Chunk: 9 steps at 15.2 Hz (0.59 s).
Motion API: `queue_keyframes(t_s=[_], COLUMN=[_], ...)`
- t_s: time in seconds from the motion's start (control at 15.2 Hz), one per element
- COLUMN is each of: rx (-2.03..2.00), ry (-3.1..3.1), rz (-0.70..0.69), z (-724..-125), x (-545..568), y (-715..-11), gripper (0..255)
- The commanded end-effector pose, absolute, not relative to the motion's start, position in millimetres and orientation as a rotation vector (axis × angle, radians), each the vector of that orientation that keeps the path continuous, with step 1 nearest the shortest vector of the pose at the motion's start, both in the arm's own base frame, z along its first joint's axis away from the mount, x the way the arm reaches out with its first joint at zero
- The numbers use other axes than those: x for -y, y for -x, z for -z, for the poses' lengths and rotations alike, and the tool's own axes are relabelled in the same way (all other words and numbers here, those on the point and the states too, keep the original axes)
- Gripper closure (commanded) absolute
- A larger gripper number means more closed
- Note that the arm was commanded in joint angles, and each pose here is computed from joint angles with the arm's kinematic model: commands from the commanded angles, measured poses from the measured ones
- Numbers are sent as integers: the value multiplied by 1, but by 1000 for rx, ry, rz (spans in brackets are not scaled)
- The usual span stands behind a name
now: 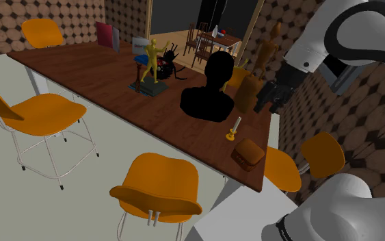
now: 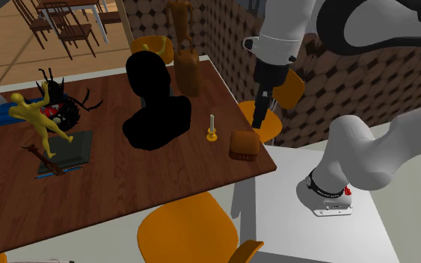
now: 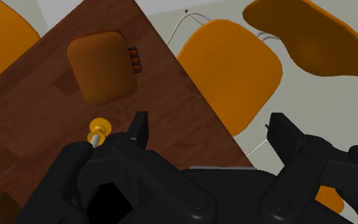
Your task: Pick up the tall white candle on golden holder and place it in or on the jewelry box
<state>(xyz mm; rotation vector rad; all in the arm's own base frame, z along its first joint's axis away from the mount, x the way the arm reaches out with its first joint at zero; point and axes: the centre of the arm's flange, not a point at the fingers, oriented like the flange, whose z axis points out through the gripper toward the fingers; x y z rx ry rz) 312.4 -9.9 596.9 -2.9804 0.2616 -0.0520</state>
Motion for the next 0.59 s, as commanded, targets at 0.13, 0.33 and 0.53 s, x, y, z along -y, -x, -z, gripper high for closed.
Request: queue_keyframes(t_s=[0.13, 0.33, 0.53], rx=[-260, -258, -256], ry=[2989, 2999, 3008], rz=[1, -77, -155], z=[-583, -560, -536], x=[24, 45, 66], y=[-334, -366, -397], gripper=[0, 0, 0])
